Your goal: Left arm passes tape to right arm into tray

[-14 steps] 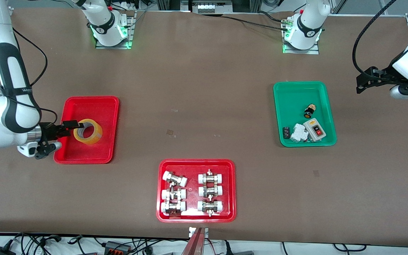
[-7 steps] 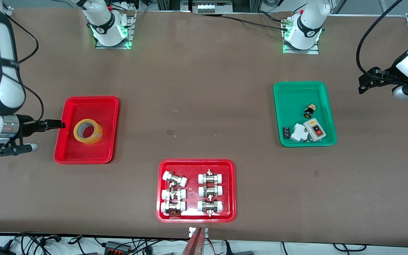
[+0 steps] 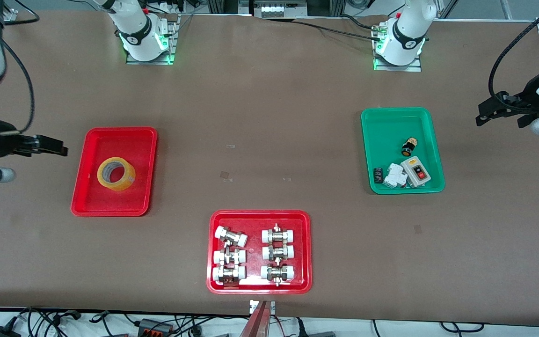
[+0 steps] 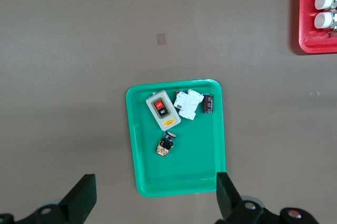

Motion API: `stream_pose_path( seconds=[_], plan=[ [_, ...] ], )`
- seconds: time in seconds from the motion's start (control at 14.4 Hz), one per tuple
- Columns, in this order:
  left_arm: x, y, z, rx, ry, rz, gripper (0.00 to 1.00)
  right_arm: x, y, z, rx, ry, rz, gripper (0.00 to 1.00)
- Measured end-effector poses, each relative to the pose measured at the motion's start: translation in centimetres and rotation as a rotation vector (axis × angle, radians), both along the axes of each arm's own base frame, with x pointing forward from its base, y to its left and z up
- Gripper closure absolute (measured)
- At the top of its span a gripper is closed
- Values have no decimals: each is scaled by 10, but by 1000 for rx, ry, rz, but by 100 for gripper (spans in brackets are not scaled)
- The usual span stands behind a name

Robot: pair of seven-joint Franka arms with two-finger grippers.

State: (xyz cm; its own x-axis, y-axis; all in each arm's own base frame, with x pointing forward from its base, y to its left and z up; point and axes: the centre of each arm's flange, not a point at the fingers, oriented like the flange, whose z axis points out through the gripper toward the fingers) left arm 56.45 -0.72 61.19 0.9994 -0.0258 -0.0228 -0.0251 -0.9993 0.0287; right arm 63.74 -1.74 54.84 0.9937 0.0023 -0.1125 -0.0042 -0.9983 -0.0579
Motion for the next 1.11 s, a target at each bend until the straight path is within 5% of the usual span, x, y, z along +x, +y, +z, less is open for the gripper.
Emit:
stream_pose_path(
  seconds=[0.28,0.69,1.11],
  plan=[
    [-1,0,1,0,3,0,0,1,-19,31,-65,-58,-10,0],
    [0,-1,1,0,-1,-4,0,14,-19,41,-102,-236,-3,0],
    [0,-1,1,0,0,-7,0,-31,-16,48,-100,-230,-1,0]
  ],
)
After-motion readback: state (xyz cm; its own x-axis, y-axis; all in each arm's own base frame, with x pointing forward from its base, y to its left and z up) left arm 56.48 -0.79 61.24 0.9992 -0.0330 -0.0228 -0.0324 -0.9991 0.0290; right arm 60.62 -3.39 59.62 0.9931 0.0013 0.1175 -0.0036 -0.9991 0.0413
